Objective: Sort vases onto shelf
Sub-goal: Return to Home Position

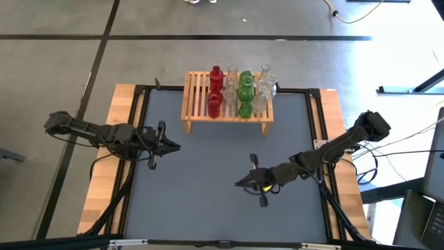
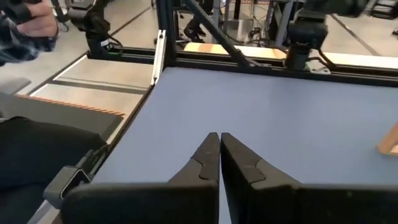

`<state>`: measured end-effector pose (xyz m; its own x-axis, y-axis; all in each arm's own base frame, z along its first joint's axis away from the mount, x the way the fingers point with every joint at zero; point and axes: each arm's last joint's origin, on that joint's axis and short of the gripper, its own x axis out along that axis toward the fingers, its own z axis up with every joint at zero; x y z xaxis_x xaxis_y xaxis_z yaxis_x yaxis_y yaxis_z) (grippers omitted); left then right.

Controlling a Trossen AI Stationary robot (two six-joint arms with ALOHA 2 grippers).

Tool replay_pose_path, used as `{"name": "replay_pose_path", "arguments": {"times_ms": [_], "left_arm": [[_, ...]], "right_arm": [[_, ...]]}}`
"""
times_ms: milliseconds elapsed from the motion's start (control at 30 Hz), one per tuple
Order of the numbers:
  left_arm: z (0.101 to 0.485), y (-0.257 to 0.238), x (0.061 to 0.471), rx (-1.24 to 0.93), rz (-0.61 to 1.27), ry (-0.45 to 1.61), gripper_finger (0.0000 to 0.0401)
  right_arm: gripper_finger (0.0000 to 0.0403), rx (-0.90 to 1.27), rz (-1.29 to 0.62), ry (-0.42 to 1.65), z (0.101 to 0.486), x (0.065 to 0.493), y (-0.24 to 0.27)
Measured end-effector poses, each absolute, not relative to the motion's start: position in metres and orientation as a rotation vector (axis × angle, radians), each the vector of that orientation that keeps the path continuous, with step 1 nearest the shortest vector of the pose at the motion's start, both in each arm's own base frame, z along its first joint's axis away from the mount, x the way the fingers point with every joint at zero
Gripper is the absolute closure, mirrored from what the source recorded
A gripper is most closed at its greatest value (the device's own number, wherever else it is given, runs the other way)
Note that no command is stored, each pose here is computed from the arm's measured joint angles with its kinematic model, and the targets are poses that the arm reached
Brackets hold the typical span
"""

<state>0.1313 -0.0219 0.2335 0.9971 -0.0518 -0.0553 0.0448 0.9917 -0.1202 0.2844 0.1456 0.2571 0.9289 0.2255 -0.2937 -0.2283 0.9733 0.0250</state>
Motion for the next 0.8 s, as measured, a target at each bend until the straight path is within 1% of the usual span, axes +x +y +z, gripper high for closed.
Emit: {"name": "replay_pose_path", "arguments": {"times_ms": [233,600,800], "left_arm": [[0.228,-0.021,0.127,-0.115,-0.047,0.049,0.0364],[0.22,-0.021,0.125,-0.111,-0.046,0.056,0.0364],[0.225,-0.022,0.12,-0.09,-0.137,0.007,0.0364]], "right_arm": [[0.0398,0.023,0.244,0.268,0.252,0.264,0.121],[0.0398,0.098,0.187,0.185,0.241,0.233,0.078],[0.0398,0.117,0.144,0.161,0.234,0.215,0.07]]}}
